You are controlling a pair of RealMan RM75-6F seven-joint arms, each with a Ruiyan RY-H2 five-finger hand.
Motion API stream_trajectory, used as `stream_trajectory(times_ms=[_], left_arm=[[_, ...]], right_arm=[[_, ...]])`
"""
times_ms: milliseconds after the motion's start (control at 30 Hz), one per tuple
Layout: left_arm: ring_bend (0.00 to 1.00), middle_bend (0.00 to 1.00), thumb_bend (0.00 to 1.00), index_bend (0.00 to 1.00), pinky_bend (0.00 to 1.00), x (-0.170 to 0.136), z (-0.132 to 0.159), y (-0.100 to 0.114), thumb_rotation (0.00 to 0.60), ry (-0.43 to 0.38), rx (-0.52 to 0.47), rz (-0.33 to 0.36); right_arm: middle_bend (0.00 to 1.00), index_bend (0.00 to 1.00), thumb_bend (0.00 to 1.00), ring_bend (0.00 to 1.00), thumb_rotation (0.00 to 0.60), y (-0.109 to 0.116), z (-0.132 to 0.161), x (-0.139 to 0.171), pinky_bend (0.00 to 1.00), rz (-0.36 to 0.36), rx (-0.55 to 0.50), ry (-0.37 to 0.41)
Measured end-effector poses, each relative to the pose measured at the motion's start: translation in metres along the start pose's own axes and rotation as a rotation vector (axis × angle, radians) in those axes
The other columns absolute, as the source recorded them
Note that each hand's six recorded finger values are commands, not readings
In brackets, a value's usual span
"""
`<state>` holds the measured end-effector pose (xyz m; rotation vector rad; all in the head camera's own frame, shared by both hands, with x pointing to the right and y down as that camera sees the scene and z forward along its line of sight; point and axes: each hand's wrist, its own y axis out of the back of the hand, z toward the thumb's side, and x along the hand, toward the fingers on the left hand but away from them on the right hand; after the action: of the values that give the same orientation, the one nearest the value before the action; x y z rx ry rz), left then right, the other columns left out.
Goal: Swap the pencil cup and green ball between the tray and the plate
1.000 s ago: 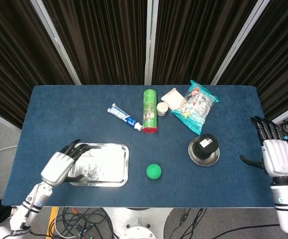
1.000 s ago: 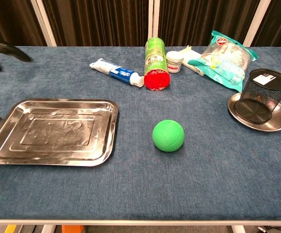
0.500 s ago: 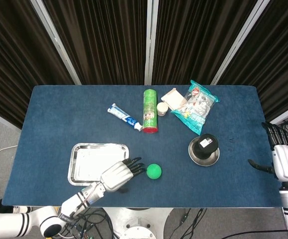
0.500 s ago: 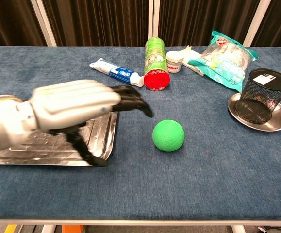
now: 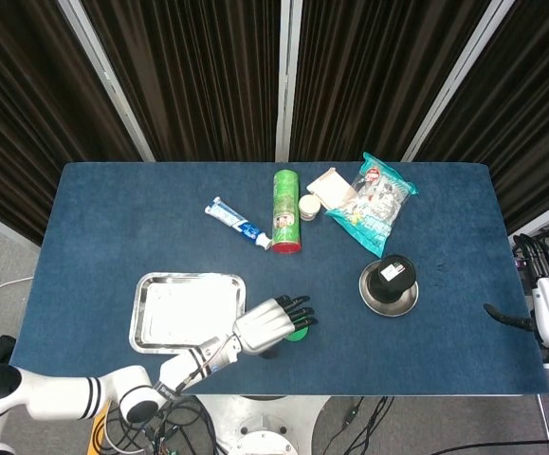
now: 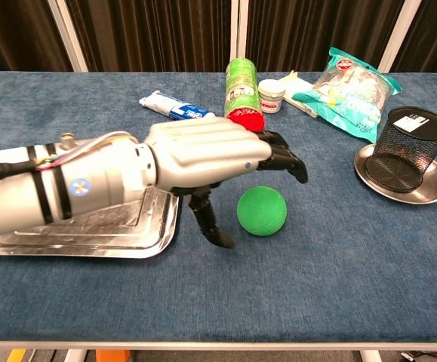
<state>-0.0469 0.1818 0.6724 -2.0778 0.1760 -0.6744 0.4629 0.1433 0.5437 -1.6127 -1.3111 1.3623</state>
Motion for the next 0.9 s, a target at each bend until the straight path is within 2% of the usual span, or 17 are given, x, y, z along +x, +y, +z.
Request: stream_trajectory(times_ms=[167,333,533,700,900], left_arm=[[0.05,0.13,0.12,0.17,0.26,0.012,0.007,-0.004,0.6,-0.033,0.02,-0.022],[0.05,0.13,0.18,0.17,0.3,0.018,0.002,-0.015,0.6,-0.03,0.04,-0.065],[0.09,0.14,0.25,0.18,0.43,0.021,-0.001,-0.02,0.6,-0.028,0.04,-0.088],[0.15,0.19,0.28,0.24,0.52,0.022,-0.001,-0.022,0.6,-0.031,0.051,-0.081],[0.18,0.22,0.31,0.27,0.56,0.025,-0.002,-0.029,0.6,-0.033,0.053,-0.088]], right_arm=[[0.04,0.0,0.0,0.0,0.6,0.001,-0.003,-0.001,0.06,-0.003,-0.006,0.0],[0.04,0.0,0.0,0.0,0.6,0.003,-0.006,0.0,0.06,-0.011,-0.012,-0.002],[0.04,0.0,0.0,0.0,0.6,0.003,-0.008,0.0,0.07,-0.011,-0.014,-0.006],[0.04,0.0,0.0,0.0,0.6,0.002,-0.007,-0.001,0.08,-0.008,-0.013,-0.003],[0.04,0.0,0.0,0.0,0.6,0.001,-0.006,-0.001,0.08,-0.003,-0.01,-0.005]])
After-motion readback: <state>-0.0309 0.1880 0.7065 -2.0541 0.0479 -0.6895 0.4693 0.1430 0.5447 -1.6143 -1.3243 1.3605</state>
